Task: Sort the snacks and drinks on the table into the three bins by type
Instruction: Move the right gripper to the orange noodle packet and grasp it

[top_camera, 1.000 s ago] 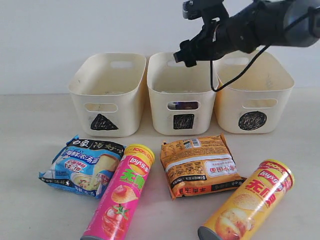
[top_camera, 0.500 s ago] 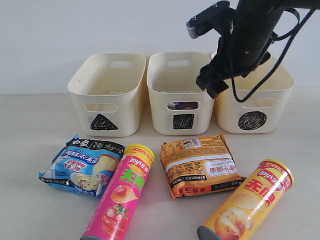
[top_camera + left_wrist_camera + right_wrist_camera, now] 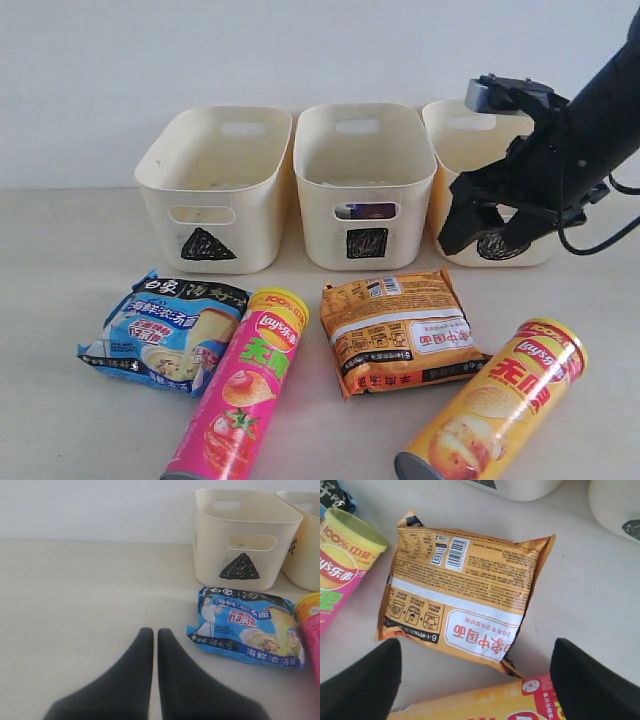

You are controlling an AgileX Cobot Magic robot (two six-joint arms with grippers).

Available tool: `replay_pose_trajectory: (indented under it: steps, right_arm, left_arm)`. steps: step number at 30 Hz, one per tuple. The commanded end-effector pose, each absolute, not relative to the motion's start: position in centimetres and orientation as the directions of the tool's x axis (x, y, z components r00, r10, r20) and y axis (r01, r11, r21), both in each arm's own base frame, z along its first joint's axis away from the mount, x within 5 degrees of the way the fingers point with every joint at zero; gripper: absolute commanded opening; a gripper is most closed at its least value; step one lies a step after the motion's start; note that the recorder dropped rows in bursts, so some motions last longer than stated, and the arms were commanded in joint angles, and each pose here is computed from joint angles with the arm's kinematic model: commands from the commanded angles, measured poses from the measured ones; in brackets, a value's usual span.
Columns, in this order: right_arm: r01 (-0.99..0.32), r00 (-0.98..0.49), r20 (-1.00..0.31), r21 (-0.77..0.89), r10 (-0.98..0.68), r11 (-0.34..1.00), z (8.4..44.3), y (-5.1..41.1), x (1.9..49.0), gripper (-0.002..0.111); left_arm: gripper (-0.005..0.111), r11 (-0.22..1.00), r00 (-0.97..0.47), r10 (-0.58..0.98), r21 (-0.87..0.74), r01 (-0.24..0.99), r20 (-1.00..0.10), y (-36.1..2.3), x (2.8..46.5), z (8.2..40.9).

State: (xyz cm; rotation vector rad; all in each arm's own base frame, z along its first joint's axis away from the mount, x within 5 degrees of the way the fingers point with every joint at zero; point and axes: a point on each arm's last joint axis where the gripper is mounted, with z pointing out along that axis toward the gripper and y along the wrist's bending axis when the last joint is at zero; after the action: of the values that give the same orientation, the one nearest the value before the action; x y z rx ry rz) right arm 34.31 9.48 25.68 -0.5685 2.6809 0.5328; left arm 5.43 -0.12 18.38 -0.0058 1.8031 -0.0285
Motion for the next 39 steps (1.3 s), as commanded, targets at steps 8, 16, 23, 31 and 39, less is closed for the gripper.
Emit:
replay_pose_trajectory:
  steps: [8,16,23,31,39]
  right_arm:
    - [-0.364,-0.916,-0.301,0.348,-0.265,0.864,19.4,9.3,36.1,0.073]
    - [-0.32,-0.93,-0.295,0.349,-0.221,0.881,16.5,9.5,37.3,0.092]
    - [-0.316,-0.932,-0.304,0.407,-0.199,0.857,15.3,10.1,37.8,0.092]
    - [-0.399,-0.9,-0.333,0.377,-0.28,0.836,13.6,13.5,37.7,0.092]
    - [-0.399,-0.906,-0.303,0.376,-0.296,0.836,11.7,14.9,38.0,0.046]
  left_arm:
    - [0.004,0.999,-0.219,-0.027,-0.03,0.011,-0.975,-0.1,5.4,18.5]
    - [0.004,0.999,-0.219,-0.027,-0.03,0.011,-0.975,-0.1,5.4,18.5]
    - [0.004,0.999,-0.219,-0.027,-0.03,0.011,-0.975,-0.1,5.4,18.5]
    - [0.004,0.999,-0.219,-0.027,-0.03,0.011,-0.975,-0.1,5.4,18.5]
    - [0.004,0.999,-0.219,-0.027,-0.03,0.011,-0.975,-0.1,5.4,18.5]
